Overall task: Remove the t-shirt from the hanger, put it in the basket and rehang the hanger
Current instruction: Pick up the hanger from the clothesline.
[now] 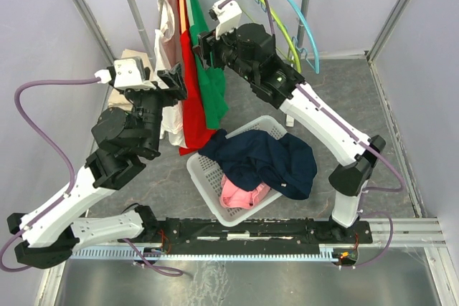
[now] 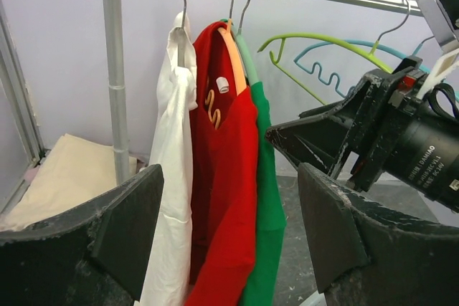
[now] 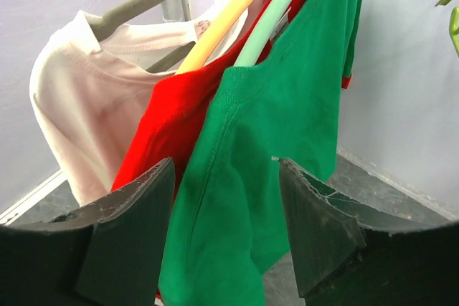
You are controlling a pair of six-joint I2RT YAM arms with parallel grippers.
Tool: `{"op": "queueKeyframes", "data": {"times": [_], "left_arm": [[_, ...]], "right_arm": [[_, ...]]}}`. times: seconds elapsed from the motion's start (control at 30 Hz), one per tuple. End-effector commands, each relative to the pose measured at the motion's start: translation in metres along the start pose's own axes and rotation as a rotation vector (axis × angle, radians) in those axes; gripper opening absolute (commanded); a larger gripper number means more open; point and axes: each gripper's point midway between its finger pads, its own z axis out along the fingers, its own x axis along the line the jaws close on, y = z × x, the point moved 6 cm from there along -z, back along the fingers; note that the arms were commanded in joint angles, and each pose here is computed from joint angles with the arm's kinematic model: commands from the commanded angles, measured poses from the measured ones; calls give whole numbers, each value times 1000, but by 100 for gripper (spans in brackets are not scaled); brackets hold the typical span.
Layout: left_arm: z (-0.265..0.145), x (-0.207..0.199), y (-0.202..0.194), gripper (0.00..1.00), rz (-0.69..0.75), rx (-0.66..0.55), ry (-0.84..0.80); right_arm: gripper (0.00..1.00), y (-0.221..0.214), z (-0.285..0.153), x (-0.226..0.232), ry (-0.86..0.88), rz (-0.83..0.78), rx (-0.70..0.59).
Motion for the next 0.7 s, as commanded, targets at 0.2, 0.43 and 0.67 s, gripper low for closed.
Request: {"op": "queueKeyframes", "data": {"times": [0.2, 0.43, 0.67], "left_arm": [[-5, 16, 13, 81, -34, -64, 48], [-7, 20, 14, 82, -34, -70, 54], [-5, 17, 11, 82, -27, -69, 54]], "right_arm": [[66, 18, 18, 1, -33, 22, -86], [62, 13, 32, 1, -70, 47, -92], [49, 12, 34, -10, -173, 57, -104]]}}
